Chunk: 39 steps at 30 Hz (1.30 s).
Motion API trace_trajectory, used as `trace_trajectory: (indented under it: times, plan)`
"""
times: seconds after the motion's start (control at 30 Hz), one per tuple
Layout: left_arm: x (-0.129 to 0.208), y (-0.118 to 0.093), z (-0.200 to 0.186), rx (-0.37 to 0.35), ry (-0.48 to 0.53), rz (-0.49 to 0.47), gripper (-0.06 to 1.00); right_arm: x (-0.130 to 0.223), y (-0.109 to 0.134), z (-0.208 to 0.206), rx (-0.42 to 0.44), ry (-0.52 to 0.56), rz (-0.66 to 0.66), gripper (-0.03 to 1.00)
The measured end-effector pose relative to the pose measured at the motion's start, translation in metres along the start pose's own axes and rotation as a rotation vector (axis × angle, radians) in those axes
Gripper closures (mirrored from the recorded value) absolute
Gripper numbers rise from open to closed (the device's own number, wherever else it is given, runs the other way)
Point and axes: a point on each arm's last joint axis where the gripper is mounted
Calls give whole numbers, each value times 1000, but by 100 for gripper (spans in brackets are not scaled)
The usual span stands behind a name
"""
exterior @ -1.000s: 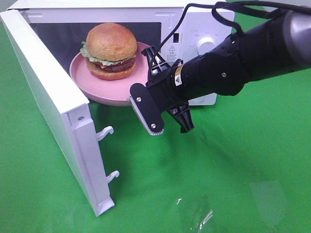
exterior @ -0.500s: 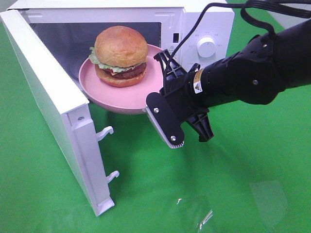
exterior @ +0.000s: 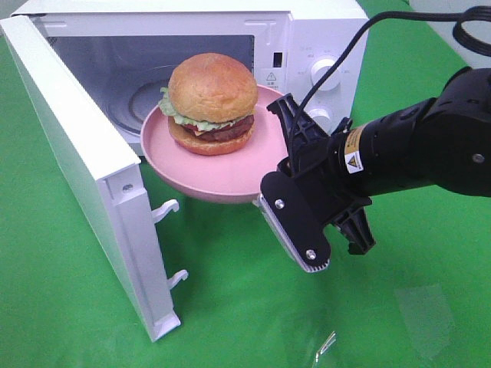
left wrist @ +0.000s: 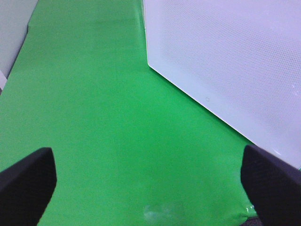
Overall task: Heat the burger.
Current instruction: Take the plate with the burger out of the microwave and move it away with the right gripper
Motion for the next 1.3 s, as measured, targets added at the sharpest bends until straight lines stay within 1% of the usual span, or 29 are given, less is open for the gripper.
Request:
trace_trajectory:
  times: [0.07, 0.23, 0.37, 0.43, 0.6, 0.67, 0.7, 0.73, 0.83, 0.93, 1.17, 1.2, 1.23, 1.27, 1.3]
  plan:
    - [0, 0, 0, 0, 0, 0, -4, -3, 5, -9, -22, -3, -10, 88]
    - [0, 0, 0, 0, 0, 0, -4, -6, 11, -23, -35, -2, -16, 88]
    - [0, 0, 0, 0, 0, 0, -4, -7, 20, -38, -56, 4, -16, 88]
    - [0, 0, 0, 0, 0, 0, -4, -8, 31, -55, -68, 12, 5, 88]
    - [0, 0, 0, 0, 0, 0, -4, -9, 37, -67, -78, 22, 21, 88]
    - [0, 0, 0, 0, 0, 0, -4, -9, 49, -82, -104, 34, 31, 88]
    - [0, 0, 0, 0, 0, 0, -4, -9, 49, -82, -104, 34, 31, 88]
    - [0, 0, 0, 0, 0, 0, -4, -10, 55, -89, -116, 40, 49, 88]
    - [0, 0, 0, 0, 0, 0, -4, -10, 60, -95, -127, 48, 75, 88]
    - [0, 0, 0, 0, 0, 0, -4, -9, 69, -108, -145, 74, 133, 88]
    - [0, 0, 0, 0, 0, 0, -4, -6, 76, -121, -175, 131, 207, 88]
    - [0, 0, 0, 0, 0, 0, -4, -4, 78, -126, -181, 159, 256, 88]
    - [0, 0, 0, 0, 0, 0, -4, -4, 78, -126, -181, 159, 256, 88]
    - [0, 0, 0, 0, 0, 0, -4, -1, 82, -131, -202, 205, 328, 88]
    - [0, 0, 0, 0, 0, 0, -4, -1, 82, -131, -202, 205, 328, 88]
Point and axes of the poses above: a point on each arm's last joint axis where the gripper is mounted, z pointing out along that axis toward the gripper, y along the wrist's bending axis when the last joint is at zero, x = y × z, and after that the axes turned 10 degrees about -z, right-handed
